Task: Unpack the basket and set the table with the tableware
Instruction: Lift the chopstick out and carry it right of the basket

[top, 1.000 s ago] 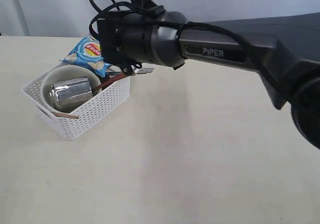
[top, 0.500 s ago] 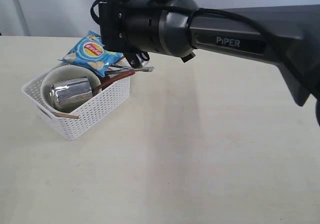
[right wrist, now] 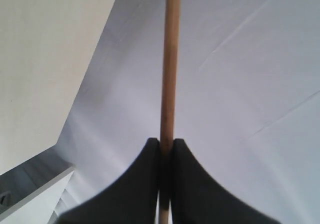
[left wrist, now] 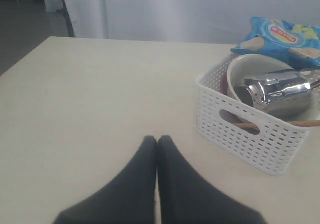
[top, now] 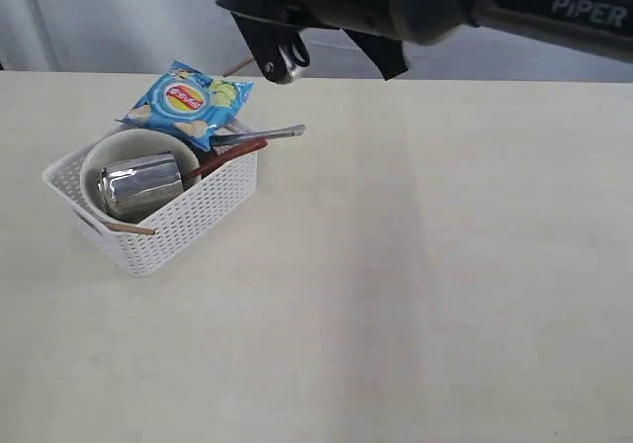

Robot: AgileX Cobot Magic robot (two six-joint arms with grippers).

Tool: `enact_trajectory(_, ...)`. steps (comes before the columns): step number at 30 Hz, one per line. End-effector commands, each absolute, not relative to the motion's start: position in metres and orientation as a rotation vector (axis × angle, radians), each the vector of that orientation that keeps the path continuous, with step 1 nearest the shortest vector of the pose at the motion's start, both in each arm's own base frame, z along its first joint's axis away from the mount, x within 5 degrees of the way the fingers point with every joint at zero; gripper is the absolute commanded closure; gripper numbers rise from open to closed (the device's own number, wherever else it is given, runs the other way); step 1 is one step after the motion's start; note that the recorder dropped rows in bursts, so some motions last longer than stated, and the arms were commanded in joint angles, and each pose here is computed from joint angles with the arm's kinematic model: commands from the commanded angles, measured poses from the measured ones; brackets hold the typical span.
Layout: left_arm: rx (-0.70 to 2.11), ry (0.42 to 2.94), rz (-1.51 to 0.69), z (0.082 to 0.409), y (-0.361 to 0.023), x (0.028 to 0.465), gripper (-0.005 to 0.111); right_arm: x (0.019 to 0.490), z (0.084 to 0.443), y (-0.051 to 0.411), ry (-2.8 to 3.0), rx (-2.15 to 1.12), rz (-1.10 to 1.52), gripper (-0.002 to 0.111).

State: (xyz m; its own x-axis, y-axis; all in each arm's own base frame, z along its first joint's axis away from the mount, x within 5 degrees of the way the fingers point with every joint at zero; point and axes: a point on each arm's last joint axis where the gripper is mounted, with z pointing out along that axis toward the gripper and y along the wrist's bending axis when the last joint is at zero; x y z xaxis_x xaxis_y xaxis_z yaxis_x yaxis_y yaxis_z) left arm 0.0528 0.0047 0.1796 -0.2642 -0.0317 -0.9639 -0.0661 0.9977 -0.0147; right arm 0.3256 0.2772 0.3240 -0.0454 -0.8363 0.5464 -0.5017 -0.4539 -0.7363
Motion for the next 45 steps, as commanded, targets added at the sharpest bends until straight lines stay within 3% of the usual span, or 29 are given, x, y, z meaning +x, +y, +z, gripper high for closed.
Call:
enact_trajectory(1, -0.072, 1.829, 0.027, 0.182, 0.004, 0.053, 0.107, 0.323, 0.336, 0.271, 1.438, -1.905, -1.493, 0.109)
enact_trajectory(8, -0.072, 1.829, 0.027, 0.182, 0.004, 0.053, 0.107, 0.317, 0.359, 0.257, 1.487, -1.796, -1.456, 0.109)
enact_trajectory(17, -0.072, 1.829, 0.027, 0.182, 0.004, 0.053, 0.107, 0.316, 0.381, 0.192, 1.884, -1.63, -1.049, 0.109)
enact_trajectory(29, -0.072, 1.829, 0.027, 0.182, 0.004, 0.053, 0.107, 0.287, 0.333, 0.086, 2.314, -1.585, -0.894, 0.109)
enact_trajectory(35, -0.072, 1.829, 0.027, 0.182, 0.004, 0.053, 0.107, 0.281, 0.325, 0.077, 2.57, -0.969, -0.741, 0.109)
enact_trajectory(40, -0.072, 1.829, 0.027, 0.182, 0.004, 0.053, 0.107, 0.274, 0.312, 0.09, 2.769, -0.321, -0.387, 0.109)
enact_trajectory(45, -0.072, 1.829, 0.027, 0.182, 0.004, 0.053, 0.107, 0.249, 0.274, 0.112, 3.002, -0.242, -0.114, 0.109)
